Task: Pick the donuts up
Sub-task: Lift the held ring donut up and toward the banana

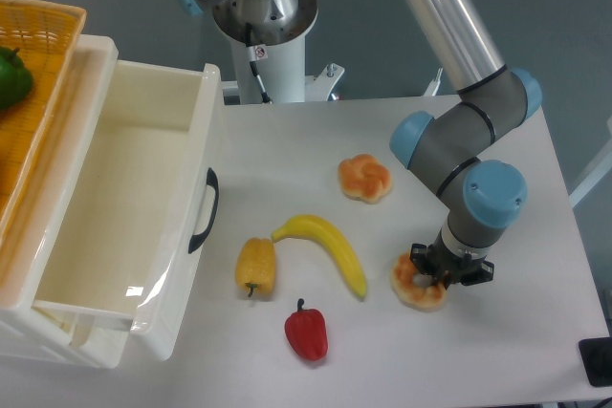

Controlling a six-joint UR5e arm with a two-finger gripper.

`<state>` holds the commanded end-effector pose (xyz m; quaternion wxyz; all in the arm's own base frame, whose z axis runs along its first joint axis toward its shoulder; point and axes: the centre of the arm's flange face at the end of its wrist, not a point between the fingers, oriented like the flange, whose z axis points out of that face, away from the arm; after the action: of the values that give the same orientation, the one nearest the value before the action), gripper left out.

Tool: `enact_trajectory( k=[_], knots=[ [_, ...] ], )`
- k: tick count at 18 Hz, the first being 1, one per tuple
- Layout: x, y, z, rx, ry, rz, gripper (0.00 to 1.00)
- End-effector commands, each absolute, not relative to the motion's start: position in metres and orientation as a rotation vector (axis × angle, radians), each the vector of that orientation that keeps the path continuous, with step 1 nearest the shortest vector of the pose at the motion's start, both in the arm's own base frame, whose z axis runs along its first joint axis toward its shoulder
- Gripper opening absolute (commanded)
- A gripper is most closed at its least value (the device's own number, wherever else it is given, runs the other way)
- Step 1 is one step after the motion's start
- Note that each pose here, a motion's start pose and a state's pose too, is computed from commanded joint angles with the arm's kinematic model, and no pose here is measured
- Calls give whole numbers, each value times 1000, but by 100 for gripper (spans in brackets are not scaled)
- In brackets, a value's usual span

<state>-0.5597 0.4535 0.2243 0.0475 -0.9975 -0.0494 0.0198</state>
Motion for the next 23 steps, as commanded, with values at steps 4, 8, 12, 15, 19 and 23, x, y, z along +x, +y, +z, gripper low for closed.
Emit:
enact_trajectory(
  k=[4,8,12,15,19,23],
  knots=[
    [-539,464,253,-3029,-37,99,10],
    [-508,463,290,-3034,98,104,10],
    [-484,457,330,-3039,263,78,10],
    [-462,459,352,-3039,405,42,10],
    [-433,468,369,-3040,481,3,10],
    [-412,477,374,-3042,547,-33,10]
  ],
)
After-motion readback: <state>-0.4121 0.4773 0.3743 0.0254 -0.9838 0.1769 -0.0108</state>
